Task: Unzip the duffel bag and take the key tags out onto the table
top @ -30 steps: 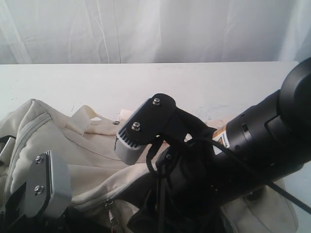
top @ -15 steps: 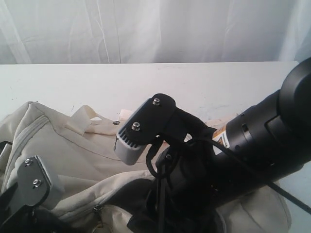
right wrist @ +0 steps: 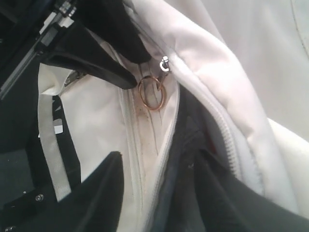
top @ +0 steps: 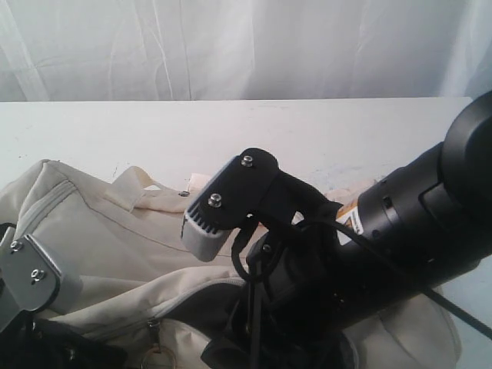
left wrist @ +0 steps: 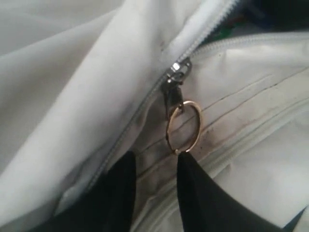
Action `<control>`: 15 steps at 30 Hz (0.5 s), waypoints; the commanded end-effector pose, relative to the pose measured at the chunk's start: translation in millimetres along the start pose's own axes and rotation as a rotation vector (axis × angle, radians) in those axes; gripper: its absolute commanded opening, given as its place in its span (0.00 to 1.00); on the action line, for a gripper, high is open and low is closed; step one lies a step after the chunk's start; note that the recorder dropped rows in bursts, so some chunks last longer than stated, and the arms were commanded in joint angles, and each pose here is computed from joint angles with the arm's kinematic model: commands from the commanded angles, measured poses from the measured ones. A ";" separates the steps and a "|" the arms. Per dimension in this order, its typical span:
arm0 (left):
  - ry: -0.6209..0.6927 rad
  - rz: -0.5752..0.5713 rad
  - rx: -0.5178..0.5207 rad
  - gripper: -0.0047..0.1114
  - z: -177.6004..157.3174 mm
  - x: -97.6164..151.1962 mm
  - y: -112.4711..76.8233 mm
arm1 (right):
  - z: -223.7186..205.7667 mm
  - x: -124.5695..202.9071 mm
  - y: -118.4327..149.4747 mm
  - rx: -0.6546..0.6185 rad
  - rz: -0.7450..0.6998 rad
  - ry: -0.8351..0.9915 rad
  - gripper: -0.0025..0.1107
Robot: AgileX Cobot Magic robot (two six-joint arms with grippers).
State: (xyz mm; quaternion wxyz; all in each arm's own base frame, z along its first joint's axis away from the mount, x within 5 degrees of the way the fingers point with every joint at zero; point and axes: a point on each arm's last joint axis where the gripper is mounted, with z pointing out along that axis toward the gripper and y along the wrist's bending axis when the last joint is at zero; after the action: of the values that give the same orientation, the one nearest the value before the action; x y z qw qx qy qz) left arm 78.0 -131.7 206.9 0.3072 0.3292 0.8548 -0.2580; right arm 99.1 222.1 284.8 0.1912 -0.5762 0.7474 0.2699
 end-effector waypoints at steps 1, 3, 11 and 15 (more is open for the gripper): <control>-0.006 0.011 0.010 0.35 -0.5 1.0 -2.1 | 0.3 0.4 -1.3 0.002 -0.003 0.000 0.41; -0.006 0.011 0.010 0.35 -0.5 1.0 -2.1 | 0.3 0.4 -1.3 0.002 -0.003 0.000 0.41; 0.050 0.111 0.000 0.35 -0.6 6.1 -1.0 | 0.3 0.4 -1.3 0.002 -0.003 0.000 0.41; 0.124 0.214 -0.005 0.35 -1.2 12.7 0.4 | 0.3 0.4 -1.3 0.002 -0.003 0.000 0.41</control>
State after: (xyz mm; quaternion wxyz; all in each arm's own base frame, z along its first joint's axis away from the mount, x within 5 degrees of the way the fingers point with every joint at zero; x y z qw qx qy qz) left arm 75.1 -130.2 204.0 0.3061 0.3934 0.8367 -0.2271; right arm 99.1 222.1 284.8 0.1912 -0.5762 0.7474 0.2699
